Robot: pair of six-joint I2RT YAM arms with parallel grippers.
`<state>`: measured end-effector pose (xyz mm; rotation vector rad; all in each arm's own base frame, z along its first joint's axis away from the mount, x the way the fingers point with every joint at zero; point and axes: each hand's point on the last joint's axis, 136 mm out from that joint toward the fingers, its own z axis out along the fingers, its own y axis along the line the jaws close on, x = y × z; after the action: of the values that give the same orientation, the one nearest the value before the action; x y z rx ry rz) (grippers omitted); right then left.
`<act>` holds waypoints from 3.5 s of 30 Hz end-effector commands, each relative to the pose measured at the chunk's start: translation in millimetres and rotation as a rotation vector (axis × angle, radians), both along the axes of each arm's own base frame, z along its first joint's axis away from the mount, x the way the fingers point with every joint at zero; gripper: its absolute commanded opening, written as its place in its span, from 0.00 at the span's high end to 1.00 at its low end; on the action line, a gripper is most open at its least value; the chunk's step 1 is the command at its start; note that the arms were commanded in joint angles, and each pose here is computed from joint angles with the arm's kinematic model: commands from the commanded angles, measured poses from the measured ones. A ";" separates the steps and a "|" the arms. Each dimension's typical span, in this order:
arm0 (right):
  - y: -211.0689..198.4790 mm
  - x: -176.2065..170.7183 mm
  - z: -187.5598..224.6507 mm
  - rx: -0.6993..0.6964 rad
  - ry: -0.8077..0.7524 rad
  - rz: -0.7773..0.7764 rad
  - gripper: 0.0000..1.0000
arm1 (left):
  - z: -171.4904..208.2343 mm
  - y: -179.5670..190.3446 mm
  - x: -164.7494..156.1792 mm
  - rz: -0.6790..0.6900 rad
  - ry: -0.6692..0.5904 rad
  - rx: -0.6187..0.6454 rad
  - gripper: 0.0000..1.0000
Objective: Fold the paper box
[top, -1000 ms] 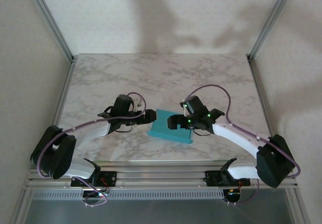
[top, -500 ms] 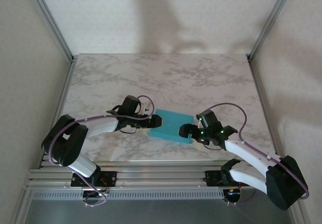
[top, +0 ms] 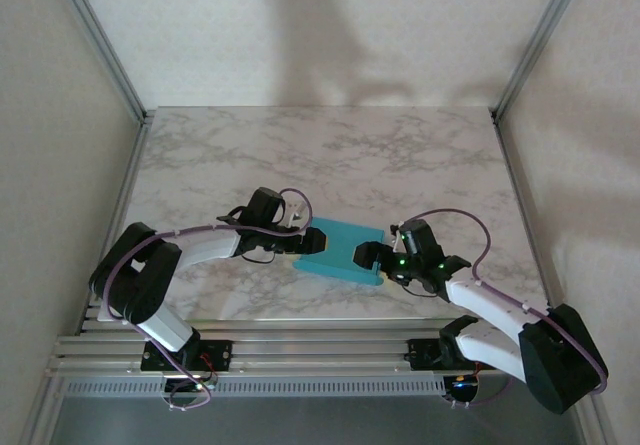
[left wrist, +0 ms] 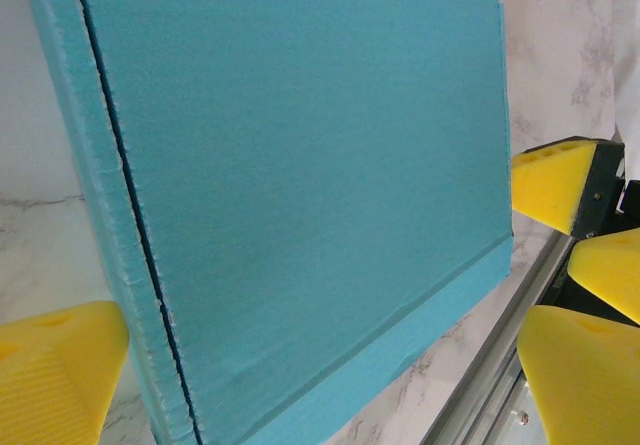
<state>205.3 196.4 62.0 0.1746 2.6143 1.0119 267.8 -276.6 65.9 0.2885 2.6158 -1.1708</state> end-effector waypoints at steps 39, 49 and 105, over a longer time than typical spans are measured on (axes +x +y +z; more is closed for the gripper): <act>-9.4 30.7 84.4 0.053 -0.064 0.004 0.01 | 100.9 -15.0 16.3 0.029 -0.077 -0.191 0.01; -9.5 38.4 91.5 0.047 -0.040 -0.005 0.01 | 114.5 -14.4 26.2 0.062 -0.102 -0.201 0.01; -14.1 67.8 99.1 -0.017 -0.019 0.014 0.01 | 99.1 17.9 52.3 0.202 -0.125 -0.127 0.01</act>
<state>268.6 185.3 155.7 0.1571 2.6131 1.0131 313.6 -263.5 146.7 0.0401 2.4502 -1.2232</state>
